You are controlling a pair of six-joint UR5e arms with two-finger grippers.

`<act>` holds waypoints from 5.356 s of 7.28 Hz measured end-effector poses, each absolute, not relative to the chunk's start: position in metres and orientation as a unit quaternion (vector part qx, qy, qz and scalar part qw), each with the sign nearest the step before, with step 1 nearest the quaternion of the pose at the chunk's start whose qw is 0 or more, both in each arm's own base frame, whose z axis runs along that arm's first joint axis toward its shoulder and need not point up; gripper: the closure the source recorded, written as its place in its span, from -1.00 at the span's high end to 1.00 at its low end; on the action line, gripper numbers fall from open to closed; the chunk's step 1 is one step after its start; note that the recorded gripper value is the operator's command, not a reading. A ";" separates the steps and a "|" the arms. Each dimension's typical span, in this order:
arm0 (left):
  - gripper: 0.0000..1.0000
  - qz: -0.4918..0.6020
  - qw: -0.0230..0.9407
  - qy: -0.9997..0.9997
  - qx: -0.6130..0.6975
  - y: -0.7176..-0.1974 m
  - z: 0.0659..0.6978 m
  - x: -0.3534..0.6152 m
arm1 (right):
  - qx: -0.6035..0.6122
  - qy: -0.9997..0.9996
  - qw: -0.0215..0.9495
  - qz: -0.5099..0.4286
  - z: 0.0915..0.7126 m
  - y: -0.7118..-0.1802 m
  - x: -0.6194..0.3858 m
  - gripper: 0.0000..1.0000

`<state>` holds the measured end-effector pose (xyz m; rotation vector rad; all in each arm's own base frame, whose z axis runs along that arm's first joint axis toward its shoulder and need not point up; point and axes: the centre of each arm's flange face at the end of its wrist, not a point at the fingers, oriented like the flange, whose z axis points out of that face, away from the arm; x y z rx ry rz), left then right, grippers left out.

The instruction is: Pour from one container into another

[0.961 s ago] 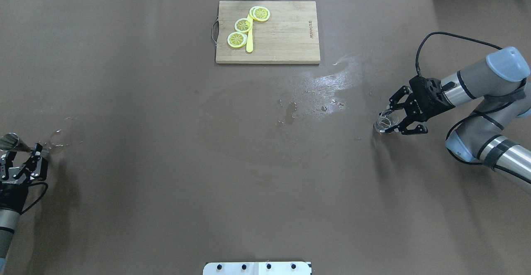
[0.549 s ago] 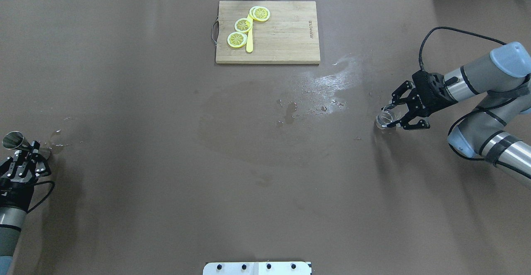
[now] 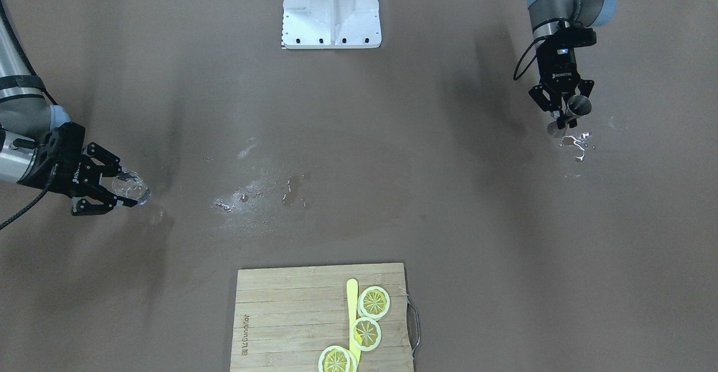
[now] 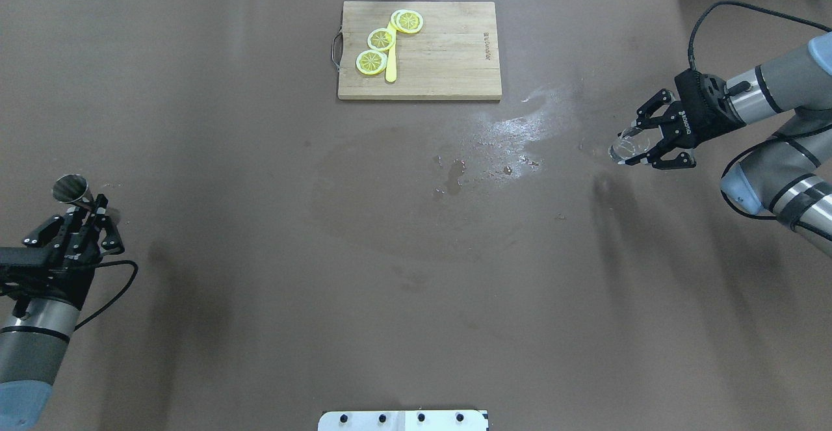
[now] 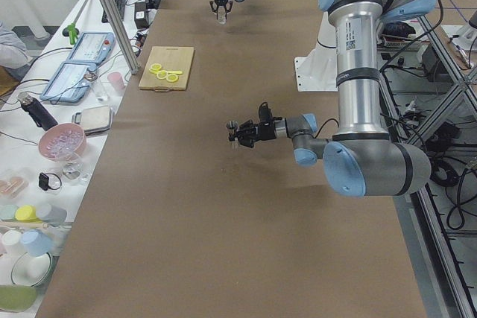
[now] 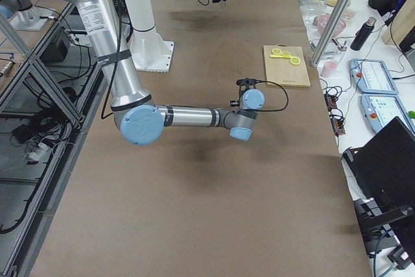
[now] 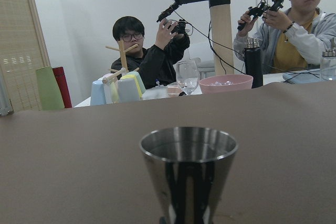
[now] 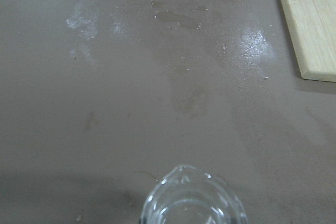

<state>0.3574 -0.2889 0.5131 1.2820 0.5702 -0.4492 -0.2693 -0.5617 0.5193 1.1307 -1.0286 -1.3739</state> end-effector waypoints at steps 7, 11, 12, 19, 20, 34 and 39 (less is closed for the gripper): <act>-1.00 -0.208 0.678 0.345 0.615 -0.406 0.255 0.447 | 0.464 -0.443 0.579 -0.503 0.355 -0.596 -0.212 -1.00; -1.00 -0.207 0.666 0.371 0.613 -0.430 0.186 0.462 | 0.460 -0.433 0.599 -0.492 0.295 -0.578 -0.182 -1.00; -1.00 -0.194 0.676 0.366 0.609 -0.435 0.178 0.472 | 0.459 -0.414 0.607 -0.499 0.286 -0.571 -0.181 -1.00; -1.00 -0.103 0.721 0.393 0.562 -0.455 0.152 0.552 | 0.429 -0.353 0.609 -0.566 0.204 -0.563 -0.210 -1.00; -1.00 -0.095 0.721 0.403 0.556 -0.455 0.144 0.558 | 0.432 -0.356 0.606 -0.565 0.192 -0.561 -0.216 -1.00; -1.00 0.000 0.696 0.425 0.579 -0.456 0.124 0.530 | 0.339 -0.307 0.665 -0.591 0.080 -0.628 -0.334 -1.00; -1.00 0.007 0.697 0.421 0.580 -0.450 0.143 0.527 | 0.321 -0.282 0.670 -0.607 0.056 -0.616 -0.346 -1.00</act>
